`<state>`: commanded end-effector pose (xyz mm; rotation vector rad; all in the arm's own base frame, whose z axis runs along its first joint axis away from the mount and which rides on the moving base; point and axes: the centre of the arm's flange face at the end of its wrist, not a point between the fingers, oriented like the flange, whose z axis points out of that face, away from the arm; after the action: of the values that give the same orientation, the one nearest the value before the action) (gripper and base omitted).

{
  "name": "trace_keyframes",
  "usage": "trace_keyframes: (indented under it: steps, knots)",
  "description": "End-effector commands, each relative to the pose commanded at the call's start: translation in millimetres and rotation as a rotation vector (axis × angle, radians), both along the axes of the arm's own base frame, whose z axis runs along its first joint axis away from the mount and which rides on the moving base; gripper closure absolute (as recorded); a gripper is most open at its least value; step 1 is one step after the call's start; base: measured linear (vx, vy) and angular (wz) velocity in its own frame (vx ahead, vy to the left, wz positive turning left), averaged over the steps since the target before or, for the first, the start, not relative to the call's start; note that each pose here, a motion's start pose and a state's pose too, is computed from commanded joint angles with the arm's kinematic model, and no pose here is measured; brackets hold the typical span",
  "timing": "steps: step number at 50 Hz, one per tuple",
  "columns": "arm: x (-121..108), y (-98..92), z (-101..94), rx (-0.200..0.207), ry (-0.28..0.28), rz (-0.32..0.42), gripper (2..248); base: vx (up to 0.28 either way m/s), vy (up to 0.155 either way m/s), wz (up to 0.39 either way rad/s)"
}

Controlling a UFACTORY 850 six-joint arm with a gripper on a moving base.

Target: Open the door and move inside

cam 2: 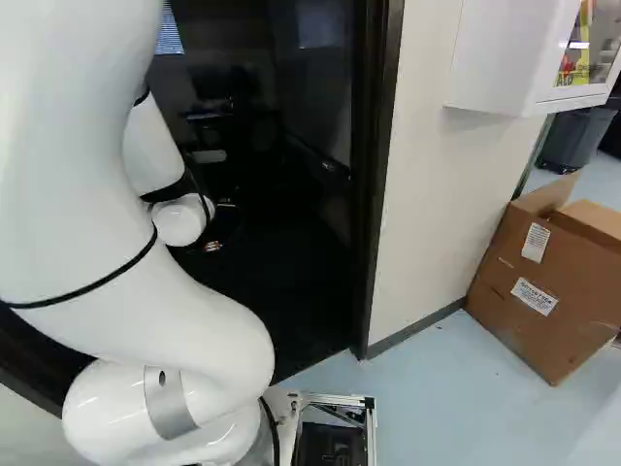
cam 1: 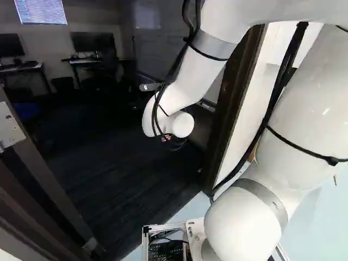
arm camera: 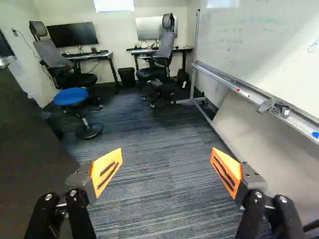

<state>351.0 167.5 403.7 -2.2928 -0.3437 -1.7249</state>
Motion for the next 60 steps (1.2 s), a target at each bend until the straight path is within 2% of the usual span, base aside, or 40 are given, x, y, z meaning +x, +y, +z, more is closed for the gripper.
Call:
trace_keyframes:
  steps: [60]
  knots:
    - [13.6, -82.3, -0.6, 0.000, 0.000, -0.215, 3, 0.000, 0.000, 0.000]
